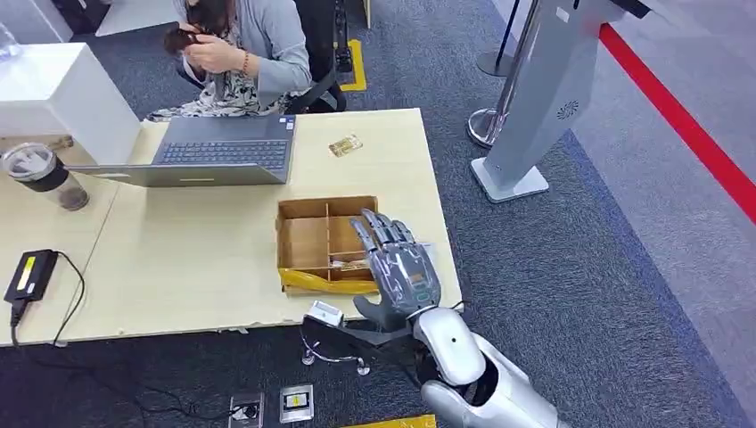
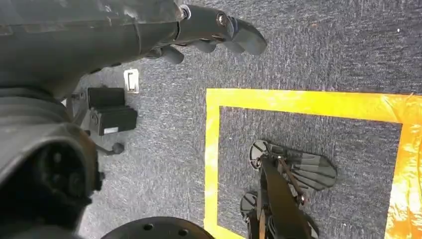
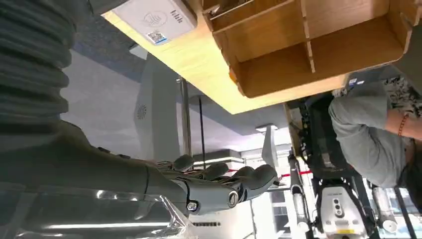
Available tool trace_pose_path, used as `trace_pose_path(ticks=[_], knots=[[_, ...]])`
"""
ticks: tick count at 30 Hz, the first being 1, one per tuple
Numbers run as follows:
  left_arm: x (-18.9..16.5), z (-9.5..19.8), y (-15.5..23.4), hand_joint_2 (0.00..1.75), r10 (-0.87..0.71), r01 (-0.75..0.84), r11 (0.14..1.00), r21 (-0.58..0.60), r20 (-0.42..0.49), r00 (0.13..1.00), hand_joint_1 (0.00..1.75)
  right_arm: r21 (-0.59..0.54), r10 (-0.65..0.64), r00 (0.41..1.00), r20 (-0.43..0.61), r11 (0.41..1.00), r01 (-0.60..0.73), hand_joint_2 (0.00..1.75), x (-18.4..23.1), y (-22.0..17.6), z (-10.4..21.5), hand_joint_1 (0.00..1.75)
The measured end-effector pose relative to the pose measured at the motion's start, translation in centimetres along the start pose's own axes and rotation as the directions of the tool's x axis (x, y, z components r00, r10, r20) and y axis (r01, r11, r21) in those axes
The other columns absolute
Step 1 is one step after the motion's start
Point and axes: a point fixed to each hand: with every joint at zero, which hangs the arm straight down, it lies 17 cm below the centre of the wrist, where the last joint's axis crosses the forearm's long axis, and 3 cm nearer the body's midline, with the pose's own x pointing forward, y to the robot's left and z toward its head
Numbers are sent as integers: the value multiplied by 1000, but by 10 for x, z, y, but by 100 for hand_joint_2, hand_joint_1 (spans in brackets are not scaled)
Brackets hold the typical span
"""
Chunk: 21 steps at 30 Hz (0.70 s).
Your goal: Pass the card to the sensor for recognition and then transmit it.
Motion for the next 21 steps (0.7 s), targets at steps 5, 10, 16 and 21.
trace_pose_path(ticks=[5, 10, 16, 21], knots=[[0, 0, -1, 0, -5, 5, 1000, -5, 1, 1000, 0, 14, 14, 1000, 3, 1000, -14, 175, 2, 3, -6, 0], [0, 0, -2, 0, -8, 8, 1000, -8, 2, 1000, 0, 46, 10, 1000, 7, 999, -11, 175, 4, 12, -10, 0], [0, 0, -1, 0, -15, 15, 1000, -4, 3, 1000, 0, 100, -73, 997, 27, 993, 70, 175, 11, 24, -12, 0], [0, 0, -1, 0, -19, 19, 1000, -2, 3, 1000, 0, 110, -94, 995, 19, 990, 92, 175, 11, 31, -13, 0]])
